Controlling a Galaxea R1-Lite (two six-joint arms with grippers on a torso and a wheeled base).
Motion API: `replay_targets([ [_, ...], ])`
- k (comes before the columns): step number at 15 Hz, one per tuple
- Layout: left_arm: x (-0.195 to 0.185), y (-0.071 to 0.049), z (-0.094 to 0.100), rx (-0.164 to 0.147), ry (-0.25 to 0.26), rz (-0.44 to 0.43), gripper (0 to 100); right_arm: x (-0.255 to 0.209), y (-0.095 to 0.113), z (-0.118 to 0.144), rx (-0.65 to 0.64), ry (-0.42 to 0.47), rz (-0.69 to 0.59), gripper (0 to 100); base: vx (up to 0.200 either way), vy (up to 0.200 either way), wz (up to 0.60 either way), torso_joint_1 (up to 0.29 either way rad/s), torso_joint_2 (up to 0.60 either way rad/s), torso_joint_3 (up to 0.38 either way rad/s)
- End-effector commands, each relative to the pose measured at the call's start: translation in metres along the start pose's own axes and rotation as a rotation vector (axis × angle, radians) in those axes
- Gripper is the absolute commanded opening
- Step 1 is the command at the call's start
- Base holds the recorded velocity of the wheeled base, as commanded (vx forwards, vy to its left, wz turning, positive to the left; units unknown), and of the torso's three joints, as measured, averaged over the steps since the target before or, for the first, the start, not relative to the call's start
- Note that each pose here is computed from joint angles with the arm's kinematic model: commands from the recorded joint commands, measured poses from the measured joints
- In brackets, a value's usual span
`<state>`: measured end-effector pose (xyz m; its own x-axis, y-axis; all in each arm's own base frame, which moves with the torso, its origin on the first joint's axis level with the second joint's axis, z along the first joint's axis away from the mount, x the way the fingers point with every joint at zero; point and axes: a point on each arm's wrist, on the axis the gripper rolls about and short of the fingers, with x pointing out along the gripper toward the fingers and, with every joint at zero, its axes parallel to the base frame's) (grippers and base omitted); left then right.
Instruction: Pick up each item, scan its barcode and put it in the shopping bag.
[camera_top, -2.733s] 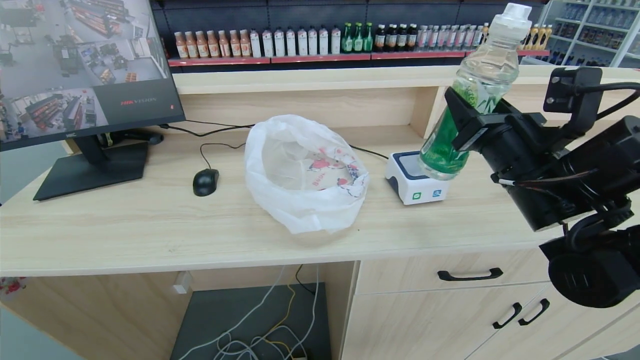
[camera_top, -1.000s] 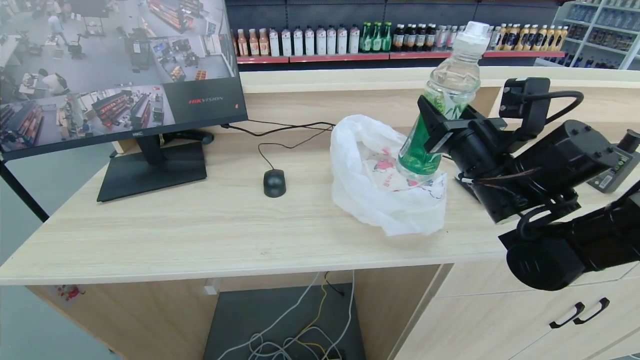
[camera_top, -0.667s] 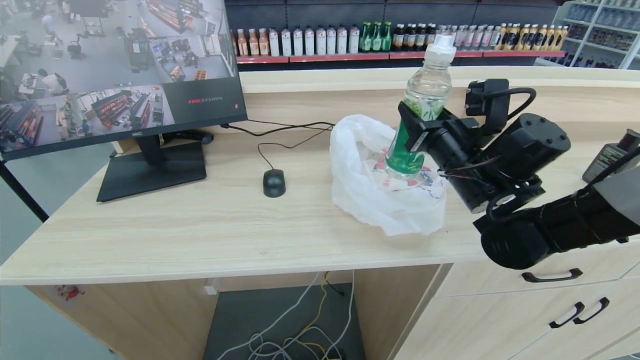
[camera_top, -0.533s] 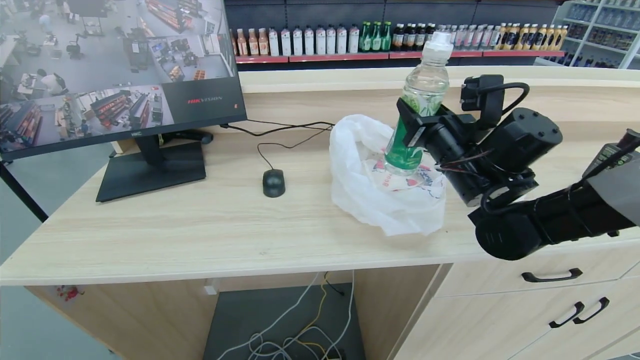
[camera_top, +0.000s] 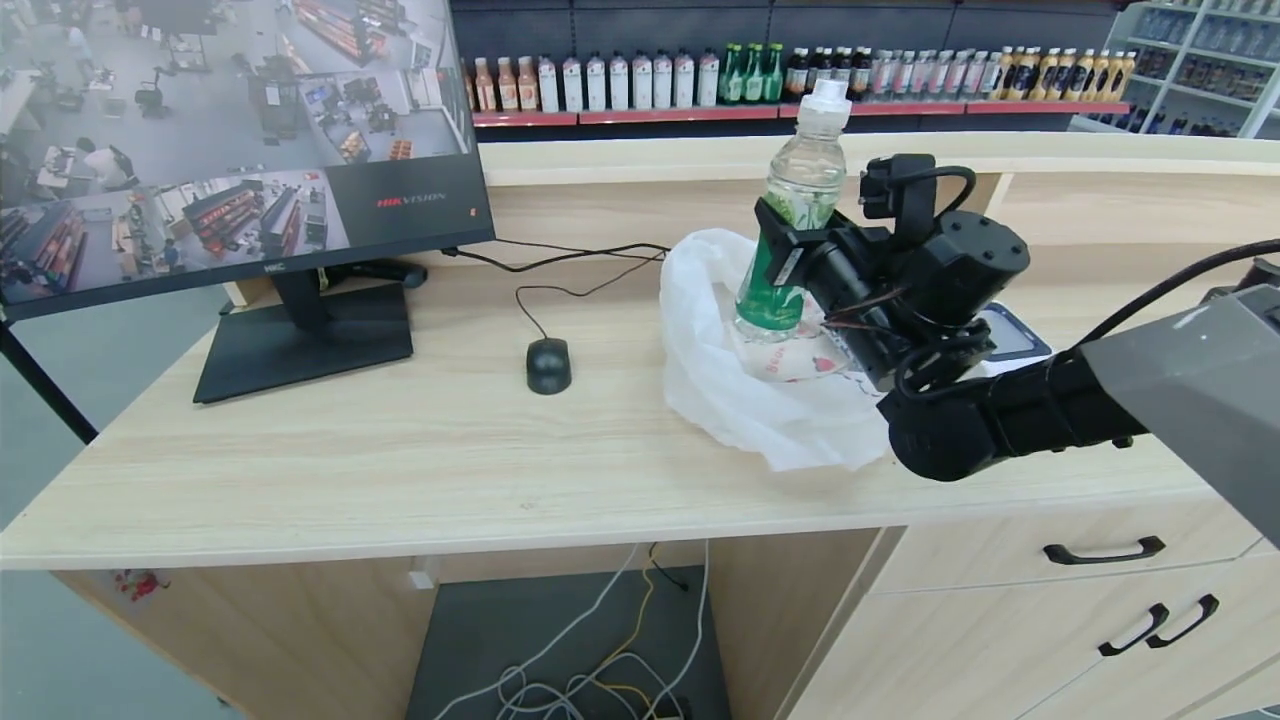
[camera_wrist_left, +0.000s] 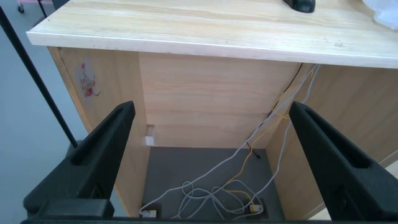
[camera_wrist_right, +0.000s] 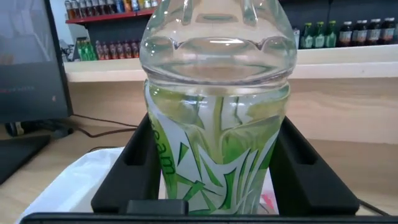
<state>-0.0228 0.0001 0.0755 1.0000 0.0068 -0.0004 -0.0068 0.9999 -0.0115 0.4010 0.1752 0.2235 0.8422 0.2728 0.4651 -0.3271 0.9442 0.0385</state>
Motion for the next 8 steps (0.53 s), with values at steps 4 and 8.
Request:
replay_targets([
  [4,0.000,0.000,0.000,-0.001,0.000,0.001,100,0.008,0.000,-0.031,-0.001,0.030,-0.001,0,0.000,0.000,0.00,0.000,0.00,0.000],
  [8,0.000,0.000,0.000,-0.001,0.000,0.001,100,0.007,0.000,-0.043,-0.004,0.065,-0.004,0,0.000,0.000,0.00,0.000,0.00,0.000],
])
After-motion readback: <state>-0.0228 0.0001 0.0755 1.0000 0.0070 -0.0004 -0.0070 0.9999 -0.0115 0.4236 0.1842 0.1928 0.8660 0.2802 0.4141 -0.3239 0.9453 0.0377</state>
